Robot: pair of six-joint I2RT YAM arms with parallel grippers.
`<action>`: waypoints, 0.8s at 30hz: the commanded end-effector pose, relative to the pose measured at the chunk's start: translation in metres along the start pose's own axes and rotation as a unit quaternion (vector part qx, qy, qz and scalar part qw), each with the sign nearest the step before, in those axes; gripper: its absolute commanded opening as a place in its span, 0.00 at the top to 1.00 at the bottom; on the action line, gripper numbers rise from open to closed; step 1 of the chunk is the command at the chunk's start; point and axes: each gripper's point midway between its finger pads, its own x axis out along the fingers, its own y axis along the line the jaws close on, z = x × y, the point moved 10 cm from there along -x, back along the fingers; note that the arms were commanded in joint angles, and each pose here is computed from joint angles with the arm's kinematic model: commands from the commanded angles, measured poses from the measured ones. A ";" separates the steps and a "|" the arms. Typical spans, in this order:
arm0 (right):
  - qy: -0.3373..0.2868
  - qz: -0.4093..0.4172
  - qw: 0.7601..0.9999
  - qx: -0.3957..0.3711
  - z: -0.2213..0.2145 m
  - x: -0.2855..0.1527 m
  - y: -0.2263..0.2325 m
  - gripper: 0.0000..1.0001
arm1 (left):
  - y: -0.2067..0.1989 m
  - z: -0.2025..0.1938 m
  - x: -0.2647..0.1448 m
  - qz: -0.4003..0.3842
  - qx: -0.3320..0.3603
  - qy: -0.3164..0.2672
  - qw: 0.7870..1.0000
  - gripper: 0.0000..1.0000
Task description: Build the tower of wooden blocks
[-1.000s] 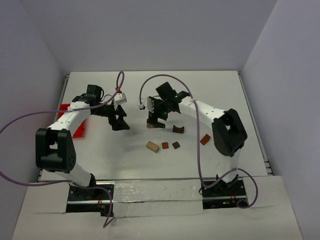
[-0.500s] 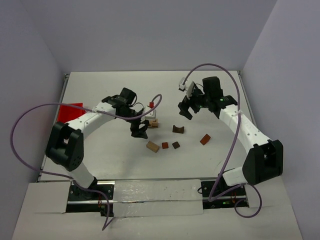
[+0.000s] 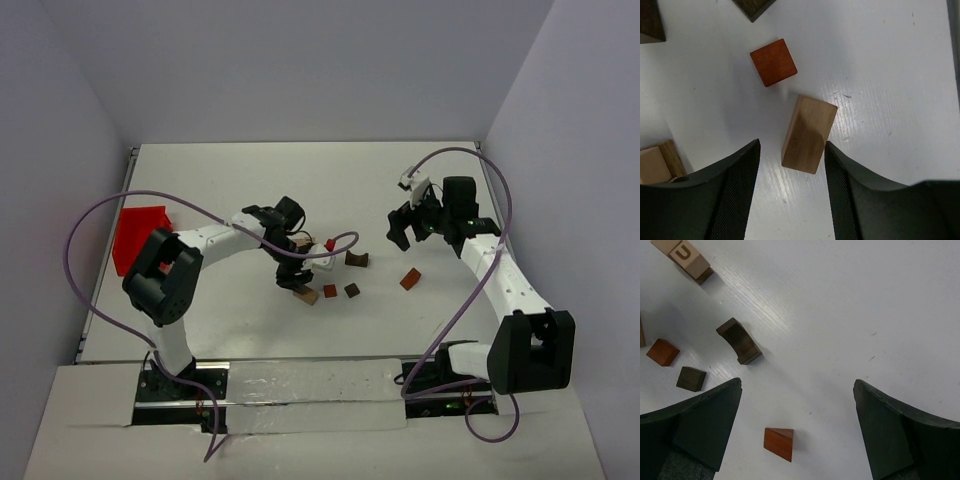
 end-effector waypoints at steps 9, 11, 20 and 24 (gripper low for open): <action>-0.032 0.000 0.999 0.012 0.003 0.001 -0.008 0.00 | -0.007 -0.006 0.014 0.006 0.036 0.023 0.999 0.40; -0.033 0.001 0.999 0.015 0.003 0.001 -0.008 0.00 | -0.008 -0.008 0.015 0.008 0.034 0.027 0.999 0.40; -0.037 0.002 0.999 0.021 0.000 0.003 -0.007 0.00 | -0.001 -0.008 0.015 0.035 0.019 0.034 0.999 0.81; -0.040 0.001 0.999 0.025 0.000 0.003 -0.007 0.00 | 0.002 -0.002 0.008 0.043 0.018 0.031 0.998 0.95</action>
